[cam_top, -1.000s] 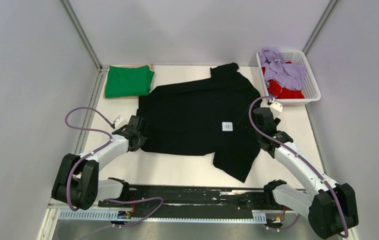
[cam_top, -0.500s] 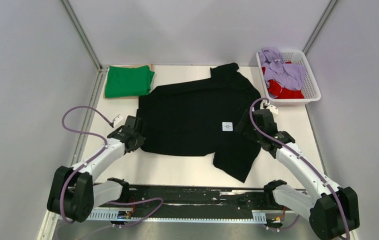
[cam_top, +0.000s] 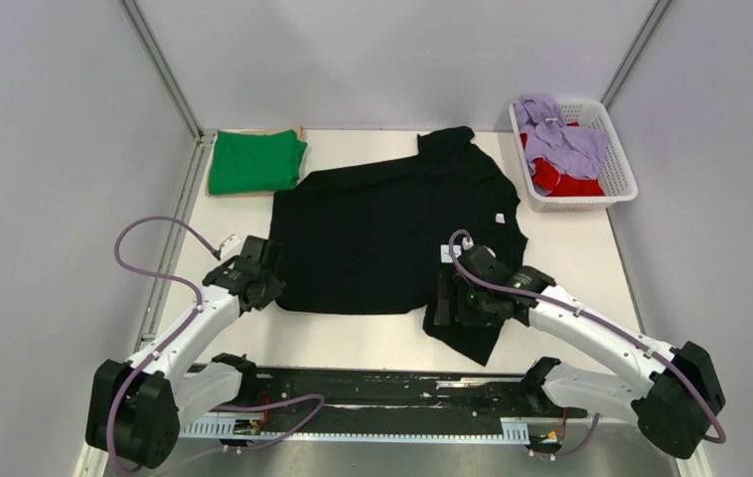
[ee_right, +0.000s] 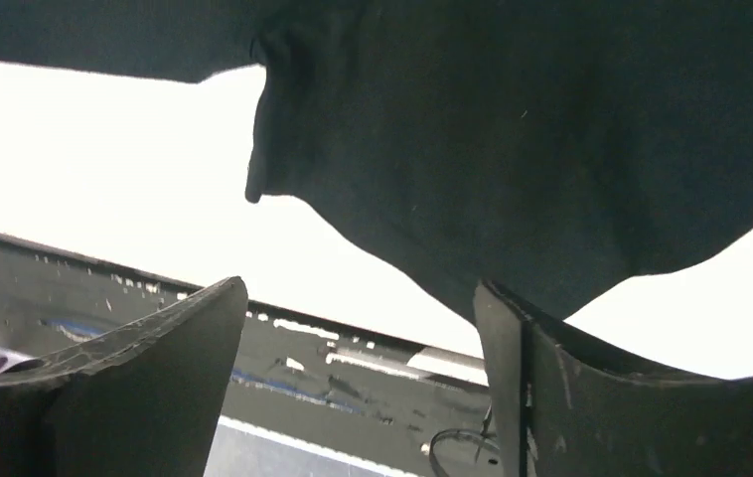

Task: Fold and stack the t-shirts
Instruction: Grab the side of the flattened tshirt closest away from the robot with both arms, then fold the flattened tshirt in 1/3 of the way

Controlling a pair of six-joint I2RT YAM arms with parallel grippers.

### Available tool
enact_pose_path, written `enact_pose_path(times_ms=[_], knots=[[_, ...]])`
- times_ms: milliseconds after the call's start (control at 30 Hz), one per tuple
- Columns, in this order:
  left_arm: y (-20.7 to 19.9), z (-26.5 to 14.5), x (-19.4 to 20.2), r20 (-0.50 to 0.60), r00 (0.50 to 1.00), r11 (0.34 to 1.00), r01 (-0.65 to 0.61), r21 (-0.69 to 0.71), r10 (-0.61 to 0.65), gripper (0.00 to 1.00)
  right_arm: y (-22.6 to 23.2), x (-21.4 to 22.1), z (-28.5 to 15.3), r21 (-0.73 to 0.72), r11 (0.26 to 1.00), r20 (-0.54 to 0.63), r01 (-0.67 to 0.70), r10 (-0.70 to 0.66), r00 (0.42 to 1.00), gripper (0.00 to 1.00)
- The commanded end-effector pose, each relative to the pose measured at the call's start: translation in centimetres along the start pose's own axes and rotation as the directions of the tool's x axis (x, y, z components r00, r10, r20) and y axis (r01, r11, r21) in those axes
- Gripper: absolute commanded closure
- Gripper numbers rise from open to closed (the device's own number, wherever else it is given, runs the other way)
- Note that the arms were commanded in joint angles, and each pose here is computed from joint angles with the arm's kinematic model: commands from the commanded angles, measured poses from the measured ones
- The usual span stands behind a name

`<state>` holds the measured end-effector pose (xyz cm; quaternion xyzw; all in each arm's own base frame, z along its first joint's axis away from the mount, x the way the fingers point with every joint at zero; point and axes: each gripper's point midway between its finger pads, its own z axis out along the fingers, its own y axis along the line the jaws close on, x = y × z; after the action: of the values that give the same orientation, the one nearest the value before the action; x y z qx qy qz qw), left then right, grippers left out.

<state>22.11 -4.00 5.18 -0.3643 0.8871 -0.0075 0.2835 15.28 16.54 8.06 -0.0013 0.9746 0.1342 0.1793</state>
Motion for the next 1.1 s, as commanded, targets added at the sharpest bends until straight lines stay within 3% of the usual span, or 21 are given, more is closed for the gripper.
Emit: enact_pose_path(times_ms=[0, 133, 367, 600, 700, 900, 1067], knots=[[0.2, -0.4, -0.6, 0.012, 1.000, 1.000, -0.014, -0.015, 0.014, 1.00, 0.2, 4.2, 0.2, 0.006, 1.000, -0.167, -0.020, 0.021, 0.986, 0.20], [0.1, -0.2, -0.4, 0.002, 1.000, 1.000, -0.019, -0.011, 0.019, 1.00, -1.1, 5.2, 1.6, 0.088, 0.996, -0.198, -0.009, 0.026, 0.980, 0.28], [-0.2, 0.1, 0.0, -0.009, 1.000, 1.000, -0.021, 0.002, 0.021, 1.00, -3.9, 3.9, 3.5, 0.267, 0.963, -0.115, -0.042, 0.075, 0.991, 0.43], [-0.3, -0.1, -0.2, -0.004, 1.000, 1.000, -0.020, 0.009, 0.020, 1.00, -4.7, 5.7, 4.8, 0.289, 0.954, -0.187, -0.083, 0.141, 0.972, 0.46], [-0.3, -0.1, -0.1, -0.007, 1.000, 1.000, -0.014, 0.012, 0.014, 1.00, -5.2, 6.7, 5.1, 0.308, 0.948, -0.217, -0.084, 0.156, 0.964, 0.57], [0.2, -0.7, 0.0, -0.028, 0.999, 1.000, -0.025, -0.017, 0.024, 1.00, -3.2, 7.9, 3.5, 0.195, 0.977, -0.292, -0.084, 0.140, 0.946, 0.97], [1.8, -1.9, 0.7, -0.060, 0.998, 0.998, -0.024, -0.057, 0.020, 1.00, -2.1, 8.6, 0.2, 0.130, 0.988, -0.319, -0.086, 0.124, 0.940, 1.00]])
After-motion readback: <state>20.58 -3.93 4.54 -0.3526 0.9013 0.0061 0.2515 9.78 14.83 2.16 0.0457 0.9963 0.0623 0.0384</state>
